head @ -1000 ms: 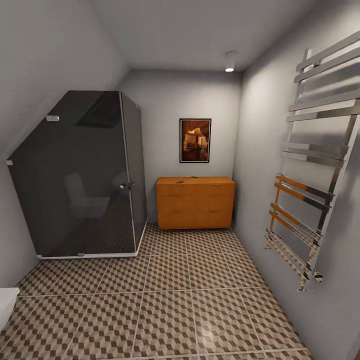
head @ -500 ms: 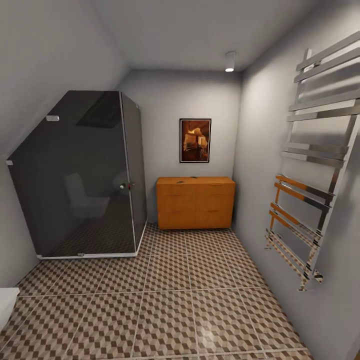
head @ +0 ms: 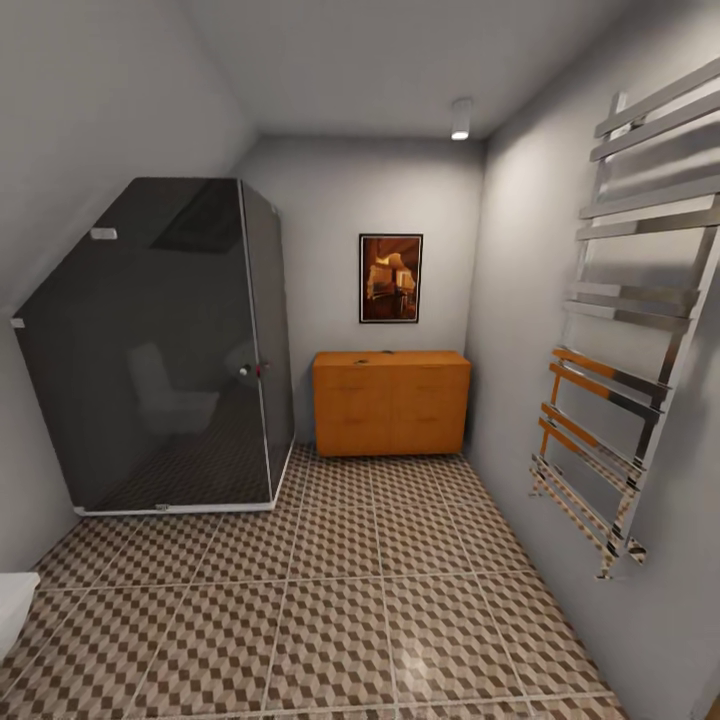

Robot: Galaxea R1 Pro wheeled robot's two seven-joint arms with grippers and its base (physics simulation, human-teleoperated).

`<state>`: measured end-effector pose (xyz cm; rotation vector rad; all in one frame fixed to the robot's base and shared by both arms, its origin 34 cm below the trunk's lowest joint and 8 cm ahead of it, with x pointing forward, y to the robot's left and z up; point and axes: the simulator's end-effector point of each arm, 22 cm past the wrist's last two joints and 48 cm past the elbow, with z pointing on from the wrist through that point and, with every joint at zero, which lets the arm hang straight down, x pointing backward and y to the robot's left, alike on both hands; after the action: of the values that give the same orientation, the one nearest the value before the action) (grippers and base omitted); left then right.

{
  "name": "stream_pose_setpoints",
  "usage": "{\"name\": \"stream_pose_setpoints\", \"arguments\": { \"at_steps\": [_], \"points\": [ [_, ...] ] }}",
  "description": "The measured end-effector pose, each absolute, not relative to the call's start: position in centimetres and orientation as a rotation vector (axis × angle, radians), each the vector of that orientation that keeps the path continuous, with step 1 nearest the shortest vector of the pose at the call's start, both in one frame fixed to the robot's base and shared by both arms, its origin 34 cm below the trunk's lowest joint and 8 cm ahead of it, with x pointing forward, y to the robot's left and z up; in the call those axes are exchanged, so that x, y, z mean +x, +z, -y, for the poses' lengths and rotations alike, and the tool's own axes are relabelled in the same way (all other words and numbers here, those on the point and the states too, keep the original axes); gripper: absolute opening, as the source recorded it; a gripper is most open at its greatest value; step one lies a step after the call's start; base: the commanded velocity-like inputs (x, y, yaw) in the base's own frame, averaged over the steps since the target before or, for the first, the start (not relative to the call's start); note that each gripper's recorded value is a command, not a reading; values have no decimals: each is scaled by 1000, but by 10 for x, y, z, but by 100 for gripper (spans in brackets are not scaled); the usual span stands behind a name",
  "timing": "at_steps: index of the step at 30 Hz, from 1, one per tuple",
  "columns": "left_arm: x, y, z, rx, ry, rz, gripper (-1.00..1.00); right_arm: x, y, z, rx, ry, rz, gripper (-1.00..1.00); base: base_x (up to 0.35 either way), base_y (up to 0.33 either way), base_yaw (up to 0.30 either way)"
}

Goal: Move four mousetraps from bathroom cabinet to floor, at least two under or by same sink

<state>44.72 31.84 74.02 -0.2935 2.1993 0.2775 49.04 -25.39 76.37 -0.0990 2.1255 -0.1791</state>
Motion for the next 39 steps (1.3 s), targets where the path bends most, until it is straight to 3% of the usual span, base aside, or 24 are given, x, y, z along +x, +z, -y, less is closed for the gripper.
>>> {"name": "stream_pose_setpoints", "arguments": {
  "at_steps": [39],
  "points": [
    [437,727,-320,-290,287,-2237,100,481,749,254,-104,-177,-2166,100,0,0,0]
  ]
}}
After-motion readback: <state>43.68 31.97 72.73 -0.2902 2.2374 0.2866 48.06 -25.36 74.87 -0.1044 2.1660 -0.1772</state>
